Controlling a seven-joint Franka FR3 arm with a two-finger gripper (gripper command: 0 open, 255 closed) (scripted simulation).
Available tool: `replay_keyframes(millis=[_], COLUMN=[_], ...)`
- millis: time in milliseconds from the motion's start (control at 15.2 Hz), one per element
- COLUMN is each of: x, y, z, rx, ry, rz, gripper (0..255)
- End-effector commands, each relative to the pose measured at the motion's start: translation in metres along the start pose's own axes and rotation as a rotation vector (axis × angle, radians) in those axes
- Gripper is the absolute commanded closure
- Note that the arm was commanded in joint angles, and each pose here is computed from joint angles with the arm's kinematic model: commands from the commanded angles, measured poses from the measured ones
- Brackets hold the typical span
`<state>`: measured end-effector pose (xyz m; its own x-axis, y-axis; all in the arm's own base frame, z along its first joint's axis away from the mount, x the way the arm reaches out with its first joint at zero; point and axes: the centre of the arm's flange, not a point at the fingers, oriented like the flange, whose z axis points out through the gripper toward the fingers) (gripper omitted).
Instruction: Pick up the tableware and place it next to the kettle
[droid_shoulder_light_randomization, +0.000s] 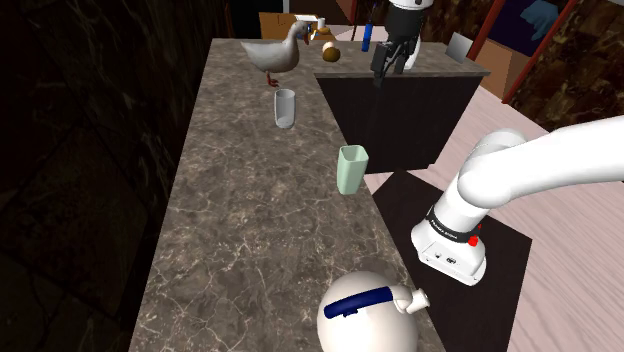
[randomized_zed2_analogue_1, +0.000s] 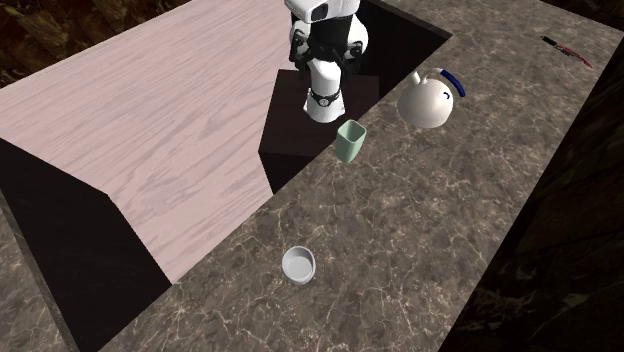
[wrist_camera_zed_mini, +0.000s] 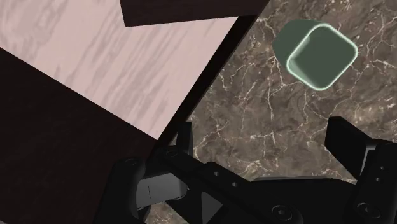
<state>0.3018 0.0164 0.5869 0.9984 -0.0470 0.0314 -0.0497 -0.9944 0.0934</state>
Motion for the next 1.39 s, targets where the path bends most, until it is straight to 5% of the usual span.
replay_keyframes(millis=[0, 1320], x=[0.000, 0.234], y=[0.000, 0.013], z=[0.000, 0.116], rx=[0.000, 0.024], ry=[0.000, 0.019], rz=[0.000, -0.014], gripper=[0, 0])
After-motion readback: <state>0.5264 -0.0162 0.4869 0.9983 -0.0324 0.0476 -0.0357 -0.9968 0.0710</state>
